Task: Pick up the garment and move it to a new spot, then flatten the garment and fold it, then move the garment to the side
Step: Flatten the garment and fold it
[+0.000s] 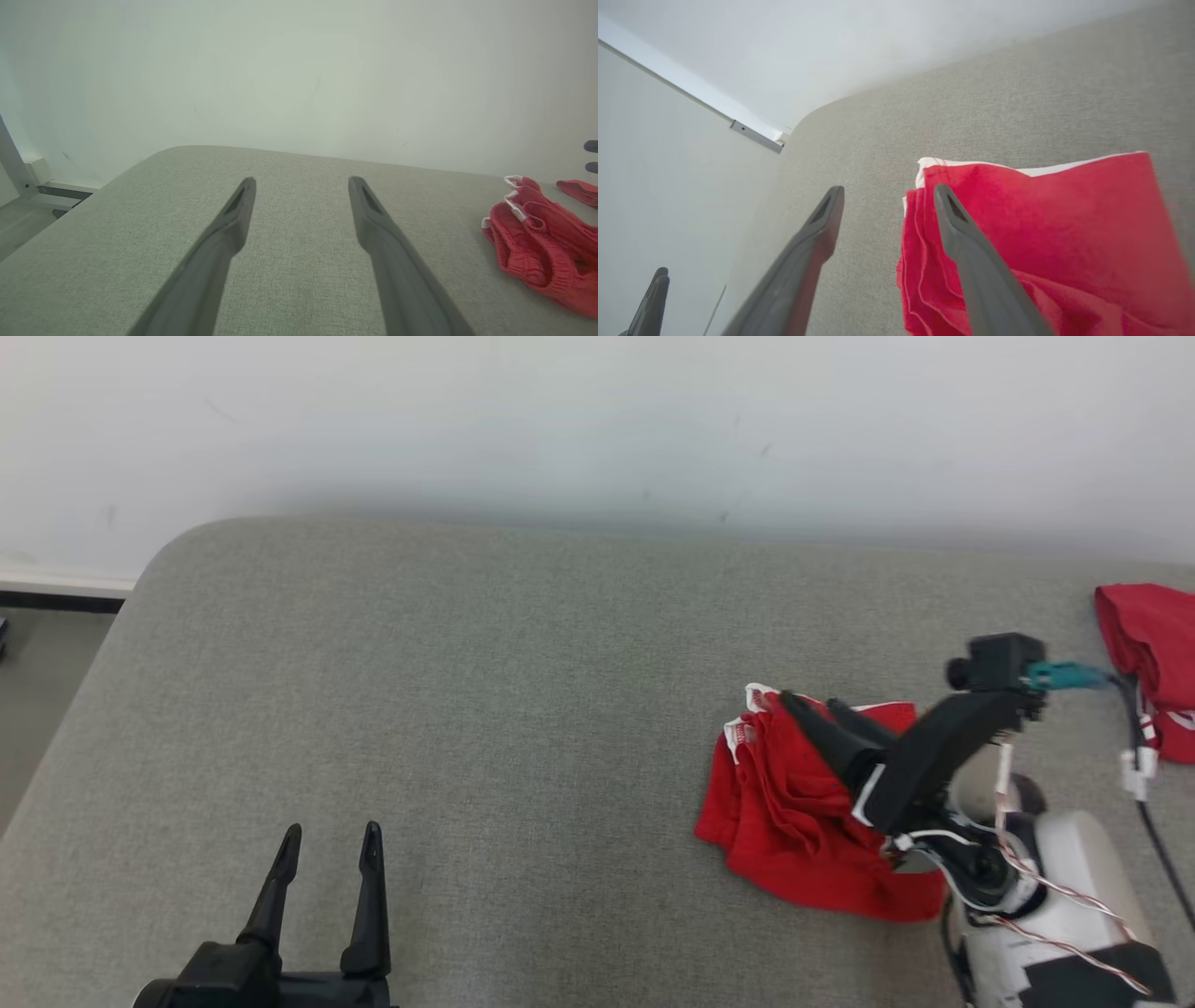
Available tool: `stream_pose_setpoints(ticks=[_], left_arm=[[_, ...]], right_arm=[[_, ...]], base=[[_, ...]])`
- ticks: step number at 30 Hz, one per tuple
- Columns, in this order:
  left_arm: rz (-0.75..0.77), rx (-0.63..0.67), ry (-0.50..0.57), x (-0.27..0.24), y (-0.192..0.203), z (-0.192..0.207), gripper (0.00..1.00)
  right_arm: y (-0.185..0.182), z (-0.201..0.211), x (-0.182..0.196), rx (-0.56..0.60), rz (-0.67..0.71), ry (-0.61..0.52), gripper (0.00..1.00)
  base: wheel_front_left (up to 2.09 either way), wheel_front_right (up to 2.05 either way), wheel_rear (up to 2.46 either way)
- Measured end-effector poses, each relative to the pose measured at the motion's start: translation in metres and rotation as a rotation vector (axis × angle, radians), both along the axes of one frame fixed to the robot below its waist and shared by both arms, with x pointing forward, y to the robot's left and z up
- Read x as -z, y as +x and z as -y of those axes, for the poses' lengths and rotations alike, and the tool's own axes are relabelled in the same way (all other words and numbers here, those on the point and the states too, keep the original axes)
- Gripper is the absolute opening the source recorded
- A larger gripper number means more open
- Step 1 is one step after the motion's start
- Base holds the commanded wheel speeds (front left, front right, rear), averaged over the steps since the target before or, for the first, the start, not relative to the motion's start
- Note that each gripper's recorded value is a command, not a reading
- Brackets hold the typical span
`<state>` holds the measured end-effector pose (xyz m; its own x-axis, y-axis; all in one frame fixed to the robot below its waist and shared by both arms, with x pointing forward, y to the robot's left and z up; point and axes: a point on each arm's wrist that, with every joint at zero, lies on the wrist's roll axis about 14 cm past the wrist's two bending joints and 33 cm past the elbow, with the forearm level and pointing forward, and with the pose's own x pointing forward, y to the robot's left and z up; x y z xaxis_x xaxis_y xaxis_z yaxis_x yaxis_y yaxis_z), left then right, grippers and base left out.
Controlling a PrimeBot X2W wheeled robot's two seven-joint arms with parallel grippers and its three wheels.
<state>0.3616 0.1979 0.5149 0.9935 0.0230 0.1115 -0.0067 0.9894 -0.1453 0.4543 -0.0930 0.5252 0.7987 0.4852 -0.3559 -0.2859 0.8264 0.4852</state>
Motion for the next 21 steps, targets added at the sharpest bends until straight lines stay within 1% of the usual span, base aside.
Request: stream_pose_setpoints(ticks=[7, 12, 13, 17, 19, 21], left_arm=[[0.005, 0.011, 0.014, -0.001, 0.001, 0.001, 1.00], [0.013, 0.029, 0.030, -0.004, 0.007, 0.006, 1.00], [0.013, 0.029, 0.030, -0.004, 0.007, 0.006, 1.00], [0.010, 0.039, 0.033, -0.002, 0.010, 0.009, 1.00], [0.008, 0.044, 0.034, -0.002, 0.012, 0.010, 1.00], [0.009, 0.050, 0.035, -0.002, 0.013, 0.012, 1.00]], right_arm=[[-0.002, 0.045, -0.033, 0.137, 0.183, 0.024, 1.00], [-0.009, 0.077, -0.038, 0.228, 0.263, 0.009, 1.00], [-0.009, 0.077, -0.038, 0.228, 0.263, 0.009, 1.00], [-0.015, 0.099, -0.040, 0.294, 0.337, -0.021, 1.00], [-0.019, 0.111, -0.038, 0.324, 0.365, -0.042, 1.00], [-0.024, 0.121, -0.036, 0.365, 0.386, -0.038, 1.00]], base=[[0.00, 0.00, 0.00], [0.00, 0.00, 0.00], [0.00, 0.00, 0.00], [0.00, 0.00, 0.00], [0.00, 0.00, 0.00], [0.00, 0.00, 0.00]])
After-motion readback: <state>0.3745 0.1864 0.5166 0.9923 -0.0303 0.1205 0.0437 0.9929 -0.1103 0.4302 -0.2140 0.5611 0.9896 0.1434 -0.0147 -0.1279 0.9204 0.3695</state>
